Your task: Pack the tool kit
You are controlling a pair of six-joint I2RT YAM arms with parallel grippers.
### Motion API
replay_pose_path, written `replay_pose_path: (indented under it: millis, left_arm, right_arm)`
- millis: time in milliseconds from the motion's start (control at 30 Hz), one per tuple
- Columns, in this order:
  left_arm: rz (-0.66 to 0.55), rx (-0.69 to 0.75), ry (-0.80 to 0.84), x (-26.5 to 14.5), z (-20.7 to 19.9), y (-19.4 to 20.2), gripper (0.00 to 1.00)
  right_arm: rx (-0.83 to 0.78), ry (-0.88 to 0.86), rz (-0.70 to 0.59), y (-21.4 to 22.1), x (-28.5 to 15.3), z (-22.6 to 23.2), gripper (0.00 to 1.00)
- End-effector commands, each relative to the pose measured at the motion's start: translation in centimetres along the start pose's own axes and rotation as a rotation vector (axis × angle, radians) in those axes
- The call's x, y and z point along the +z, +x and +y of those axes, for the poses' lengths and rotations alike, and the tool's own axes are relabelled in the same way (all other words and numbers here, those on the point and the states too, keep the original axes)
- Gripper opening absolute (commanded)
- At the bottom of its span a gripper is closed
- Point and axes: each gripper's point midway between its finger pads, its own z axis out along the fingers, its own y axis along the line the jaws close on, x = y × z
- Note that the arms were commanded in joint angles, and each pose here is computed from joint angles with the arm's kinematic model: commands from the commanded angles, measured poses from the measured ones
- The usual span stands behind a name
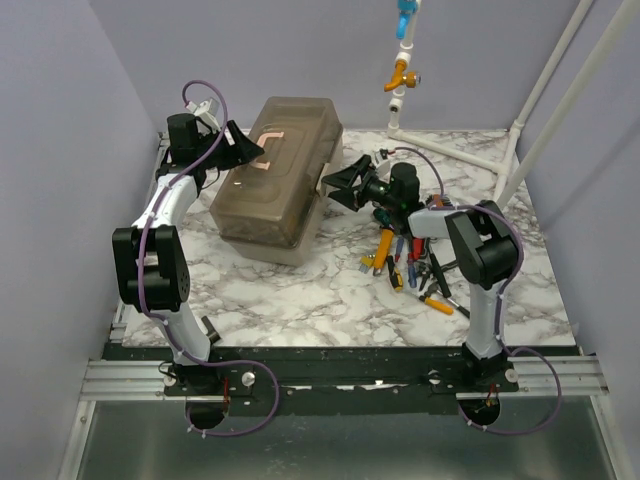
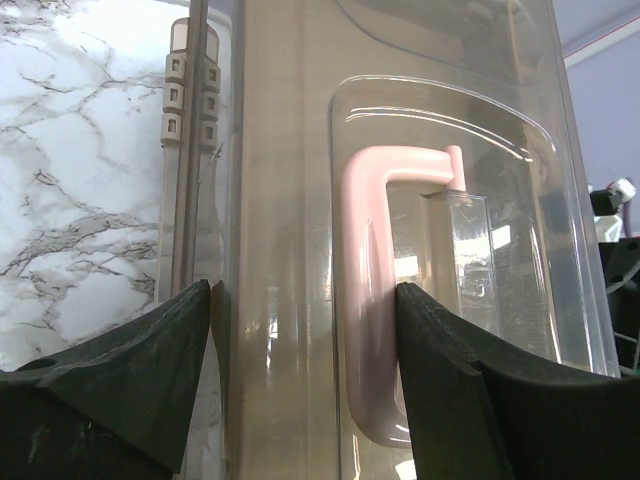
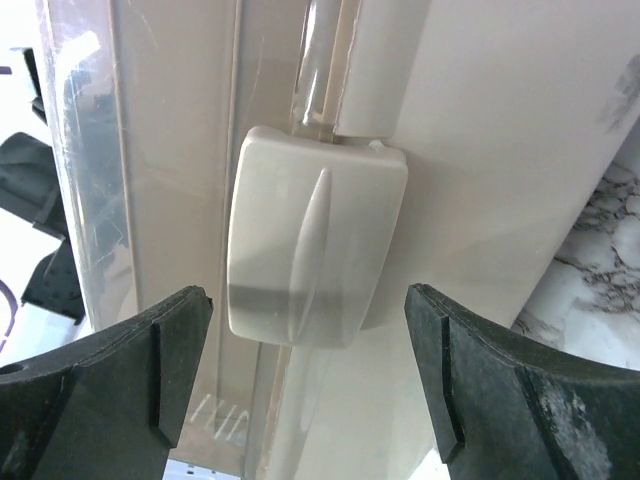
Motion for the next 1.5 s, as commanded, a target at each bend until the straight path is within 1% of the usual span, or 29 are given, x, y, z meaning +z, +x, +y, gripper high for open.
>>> replay_pose_path:
  millis: [0, 67, 167, 233, 300, 367, 400, 467, 533, 600, 667, 767, 800, 933, 967, 1000, 1033, 1067, 1133, 1233, 1333, 1433, 1467]
  left_arm:
    - [0.333, -0.200, -0.107, 0.6, 4.6, 11.7, 0.61]
    - [0.333, -0.200, -0.099, 0.6, 4.5, 11.7, 0.61]
    - [0.332, -0.198, -0.098, 0.6, 4.4, 11.7, 0.61]
    - [0.330, -0.195, -0.096, 0.6, 4.3, 11.7, 0.61]
    - [0.329, -0.187, -0.095, 0.5, 4.3, 11.6, 0.61]
    - [0.327, -0.180, -0.097, 0.5, 4.2, 11.7, 0.61]
    - [0.326, -0.175, -0.099, 0.5, 4.1, 11.7, 0.61]
    - [0.328, -0.164, -0.101, 0.6, 4.0, 11.7, 0.61]
    - [0.329, -0.162, -0.102, 0.6, 4.0, 11.8, 0.60]
    - [0.329, -0.159, -0.098, 0.7, 4.0, 11.8, 0.60]
    - [0.328, -0.157, -0.095, 0.7, 3.9, 11.9, 0.60]
    - [0.324, -0.150, -0.090, 0.7, 3.8, 12.0, 0.60]
    - [0.323, -0.149, -0.085, 0.7, 3.7, 12.0, 0.60]
    - [0.315, -0.141, -0.077, 0.7, 3.5, 12.1, 0.60]
    - [0.315, -0.141, -0.076, 0.7, 3.5, 12.1, 0.60]
    - [0.315, -0.140, -0.073, 0.7, 3.5, 12.2, 0.60]
    - [0.315, -0.139, -0.071, 0.7, 3.5, 12.2, 0.60]
    - [0.316, -0.137, -0.068, 0.6, 3.4, 12.3, 0.60]
    - [0.315, -0.137, -0.066, 0.6, 3.4, 12.3, 0.60]
    - [0.310, -0.142, -0.059, 0.5, 3.4, 12.2, 0.60]
    - [0.304, -0.147, -0.051, 0.4, 3.4, 12.2, 0.60]
    - [0.300, -0.144, -0.047, 0.4, 3.4, 12.1, 0.60]
    - [0.300, -0.145, -0.046, 0.4, 3.4, 12.2, 0.60]
  right_arm:
    - [0.013, -0.154, 0.028, 0.8, 0.4, 0.9, 0.86]
    - [0.010, -0.173, 0.044, 0.8, 1.0, 1.1, 0.83]
    - [0.014, -0.149, 0.048, 0.5, 1.7, 0.8, 0.82]
    - [0.024, -0.143, 0.047, 0.3, 1.9, 0.8, 0.77]
    - [0.029, -0.149, 0.046, 0.0, 2.2, 1.1, 0.76]
    - [0.033, -0.140, 0.050, -0.2, 2.6, 1.2, 0.72]
    - [0.036, -0.135, 0.053, -0.3, 2.7, 1.2, 0.69]
    - [0.057, -0.100, 0.057, -0.2, 3.1, 0.7, 0.57]
    - [0.054, -0.109, 0.063, -0.2, 3.3, 1.0, 0.49]
    - [0.067, -0.101, 0.065, -0.1, 3.4, 1.0, 0.43]
    - [0.064, -0.064, 0.068, -0.1, 3.6, 0.6, 0.40]
    - [0.033, 0.063, 0.051, -0.4, 3.9, -1.0, 0.40]
    - [0.026, 0.070, 0.050, -0.4, 3.9, -1.0, 0.40]
    - [0.053, -0.004, 0.057, -0.1, 3.6, 0.3, 0.42]
    - [0.050, -0.028, 0.058, 0.0, 3.6, 0.9, 0.45]
    - [0.048, -0.050, 0.059, 0.0, 3.5, 1.3, 0.56]
    - [0.051, -0.062, 0.060, 0.0, 3.5, 1.6, 0.73]
    - [0.057, -0.070, 0.058, 0.0, 3.4, 1.7, 0.81]
    - [0.061, -0.063, 0.061, 0.0, 3.6, 1.5, 0.85]
    - [0.060, 0.021, 0.063, 0.0, 4.3, 0.0, 0.85]
    - [0.052, 0.102, 0.052, 0.1, 4.7, -1.0, 0.73]
    - [0.047, 0.130, 0.067, 0.5, 5.2, -1.4, 0.65]
    - [0.045, 0.133, 0.068, 0.6, 5.4, -1.3, 0.60]
